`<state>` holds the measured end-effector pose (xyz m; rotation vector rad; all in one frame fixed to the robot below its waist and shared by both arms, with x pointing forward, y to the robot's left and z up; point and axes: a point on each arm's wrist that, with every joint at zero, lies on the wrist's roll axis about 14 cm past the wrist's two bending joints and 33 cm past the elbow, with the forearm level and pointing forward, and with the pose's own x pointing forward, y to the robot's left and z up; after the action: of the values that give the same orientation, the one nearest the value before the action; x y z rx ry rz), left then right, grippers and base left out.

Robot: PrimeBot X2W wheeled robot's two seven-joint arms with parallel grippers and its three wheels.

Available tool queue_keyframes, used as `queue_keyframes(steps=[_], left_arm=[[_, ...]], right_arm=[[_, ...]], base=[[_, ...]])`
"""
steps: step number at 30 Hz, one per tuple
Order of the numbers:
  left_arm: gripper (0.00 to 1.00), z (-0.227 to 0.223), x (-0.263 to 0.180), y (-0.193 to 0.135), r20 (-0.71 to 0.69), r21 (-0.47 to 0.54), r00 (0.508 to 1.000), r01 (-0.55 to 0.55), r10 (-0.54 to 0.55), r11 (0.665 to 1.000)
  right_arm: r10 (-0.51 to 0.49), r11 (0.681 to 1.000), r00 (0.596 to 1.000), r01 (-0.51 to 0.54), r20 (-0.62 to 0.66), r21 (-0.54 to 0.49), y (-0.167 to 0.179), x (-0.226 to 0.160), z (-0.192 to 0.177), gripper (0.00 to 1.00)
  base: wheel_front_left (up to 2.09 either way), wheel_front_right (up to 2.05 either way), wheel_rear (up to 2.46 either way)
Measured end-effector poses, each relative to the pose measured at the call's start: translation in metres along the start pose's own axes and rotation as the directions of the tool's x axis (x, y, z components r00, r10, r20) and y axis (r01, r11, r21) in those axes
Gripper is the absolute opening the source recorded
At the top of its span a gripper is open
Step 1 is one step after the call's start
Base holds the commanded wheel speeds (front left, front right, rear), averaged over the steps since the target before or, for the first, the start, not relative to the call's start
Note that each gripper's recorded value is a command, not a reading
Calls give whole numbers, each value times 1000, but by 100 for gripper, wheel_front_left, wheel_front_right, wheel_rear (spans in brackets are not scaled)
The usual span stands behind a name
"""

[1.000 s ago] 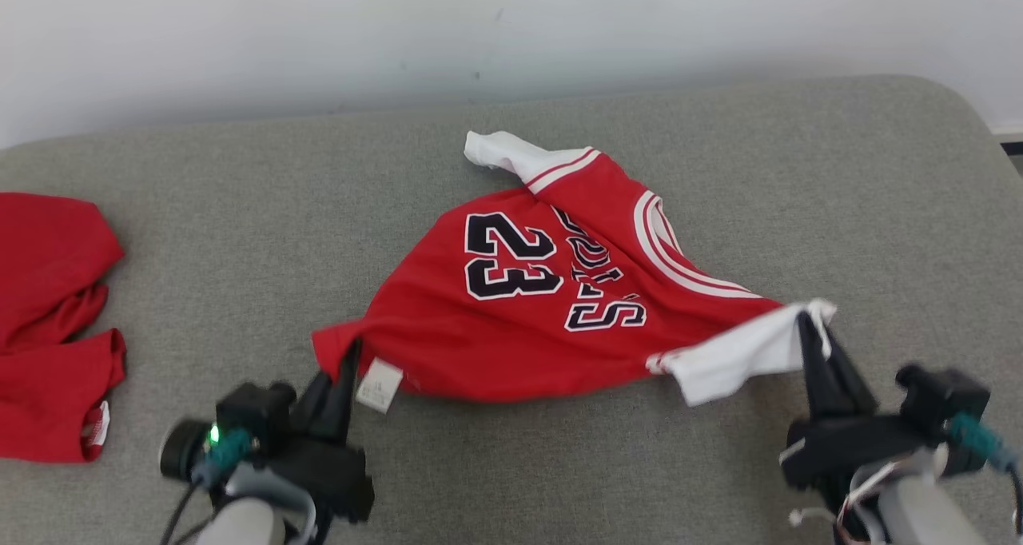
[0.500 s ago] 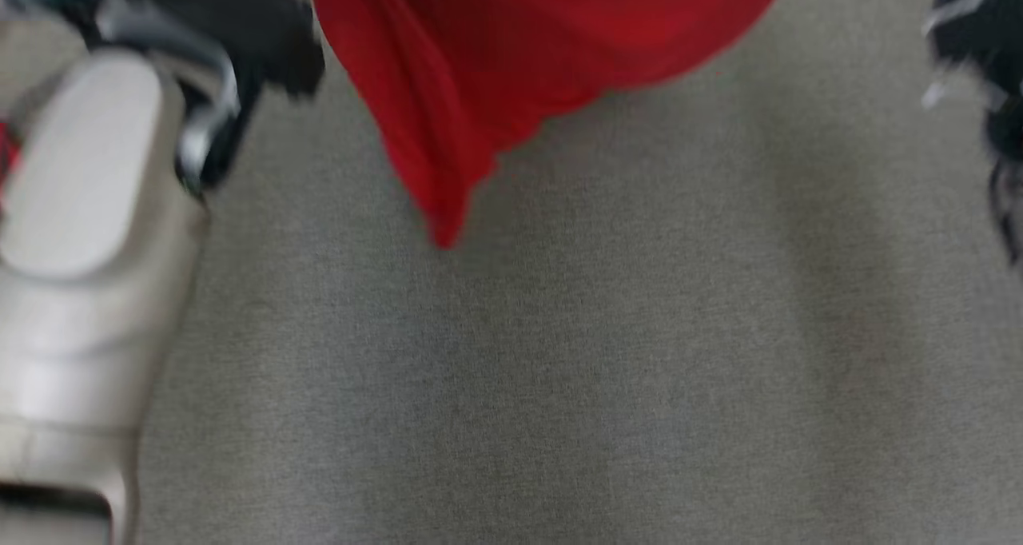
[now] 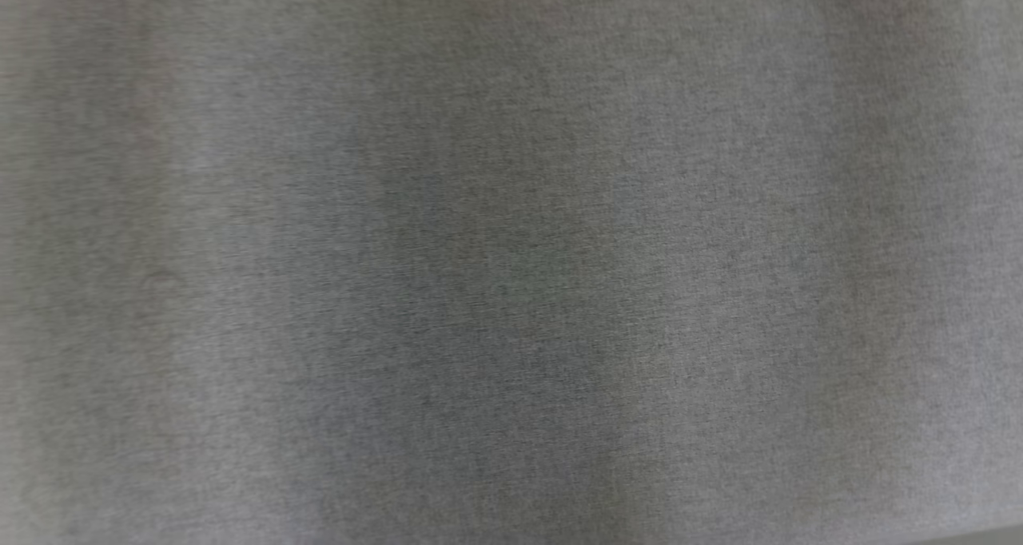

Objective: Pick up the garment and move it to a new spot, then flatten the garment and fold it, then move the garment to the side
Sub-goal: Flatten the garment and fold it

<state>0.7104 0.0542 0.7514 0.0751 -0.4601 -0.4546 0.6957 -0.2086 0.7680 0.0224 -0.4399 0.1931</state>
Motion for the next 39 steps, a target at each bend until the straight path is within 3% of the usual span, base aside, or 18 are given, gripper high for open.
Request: queue_keyframes(steps=[8, 30, 39], left_arm=[[0, 6, 25, -4, 28, -3, 999, 15, -15, 1000], [0, -31, 26, 7, -36, 13, 999, 19, -19, 1000], [0, -22, 30, 6, 25, 51, 999, 34, -36, 998]], right_arm=[[-29, 996, 998, 33, 47, -84, -9, 28, 37, 0], [-47, 990, 998, 41, -43, -135, -19, 31, -7, 0], [0, 989, 1000, -4, -27, -149, -5, 40, -11, 0]], base=[[0, 0, 0], [0, 0, 0], [0, 0, 0]])
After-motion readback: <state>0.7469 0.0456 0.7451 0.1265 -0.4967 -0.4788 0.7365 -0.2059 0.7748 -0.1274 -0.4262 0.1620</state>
